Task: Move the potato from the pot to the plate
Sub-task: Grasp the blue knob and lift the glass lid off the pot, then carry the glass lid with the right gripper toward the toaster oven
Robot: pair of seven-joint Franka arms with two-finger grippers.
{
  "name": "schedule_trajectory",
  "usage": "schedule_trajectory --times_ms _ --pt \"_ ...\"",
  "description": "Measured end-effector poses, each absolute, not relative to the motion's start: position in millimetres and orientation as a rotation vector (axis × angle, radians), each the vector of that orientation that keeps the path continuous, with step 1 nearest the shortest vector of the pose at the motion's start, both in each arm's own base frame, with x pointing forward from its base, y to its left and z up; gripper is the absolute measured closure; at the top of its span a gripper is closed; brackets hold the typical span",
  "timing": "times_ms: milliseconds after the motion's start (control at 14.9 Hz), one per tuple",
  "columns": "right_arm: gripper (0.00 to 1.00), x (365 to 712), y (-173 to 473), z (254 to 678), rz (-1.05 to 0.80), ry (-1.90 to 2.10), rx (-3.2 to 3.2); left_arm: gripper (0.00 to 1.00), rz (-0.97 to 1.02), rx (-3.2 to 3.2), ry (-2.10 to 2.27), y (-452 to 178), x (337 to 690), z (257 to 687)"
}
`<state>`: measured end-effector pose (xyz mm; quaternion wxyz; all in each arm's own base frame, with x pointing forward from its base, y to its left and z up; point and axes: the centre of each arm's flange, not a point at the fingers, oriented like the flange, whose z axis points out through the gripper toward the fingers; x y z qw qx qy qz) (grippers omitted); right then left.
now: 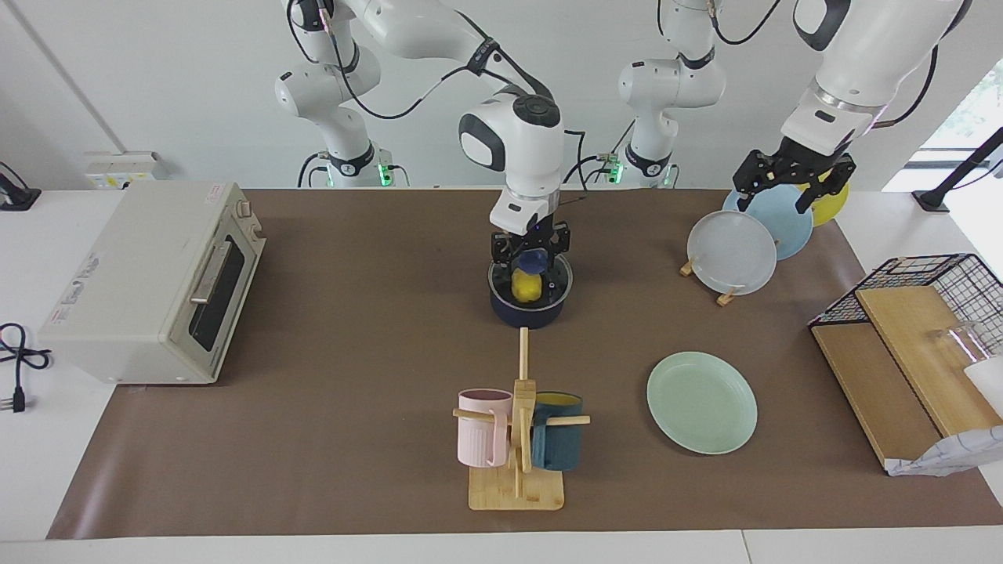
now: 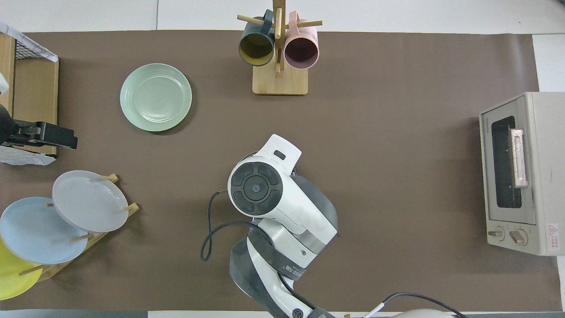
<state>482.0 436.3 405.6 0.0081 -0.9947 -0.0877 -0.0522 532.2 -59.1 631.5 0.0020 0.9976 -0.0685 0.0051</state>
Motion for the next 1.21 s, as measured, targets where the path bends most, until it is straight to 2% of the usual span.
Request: schedule_trajectory --times_ms 67,201,603,871,1205 --pt "0.22 481.4 436.9 405.6 -0.163 -0.276 -3.109 0.00 0.017 3.130 -0.215 -59.2 532.0 631.8" --pt "0.35 480.2 438.1 406.3 -0.165 -0.280 -3.107 0.00 0.017 3.130 -0.216 -59.5 532.0 631.8" --pt "0.35 485.9 435.5 418.7 -0.164 -0.265 -3.112 0.00 0.017 3.130 -0.218 -60.3 531.9 631.8" --pt "0.35 532.8 383.9 466.9 -0.151 -0.296 -3.132 0.00 0.017 3.130 -0.219 -60.3 531.9 631.8" --pt "0.35 603.5 239.7 453.5 -0.020 -0.463 -3.158 0.00 0.018 3.130 -0.214 -71.3 530.6 631.9"
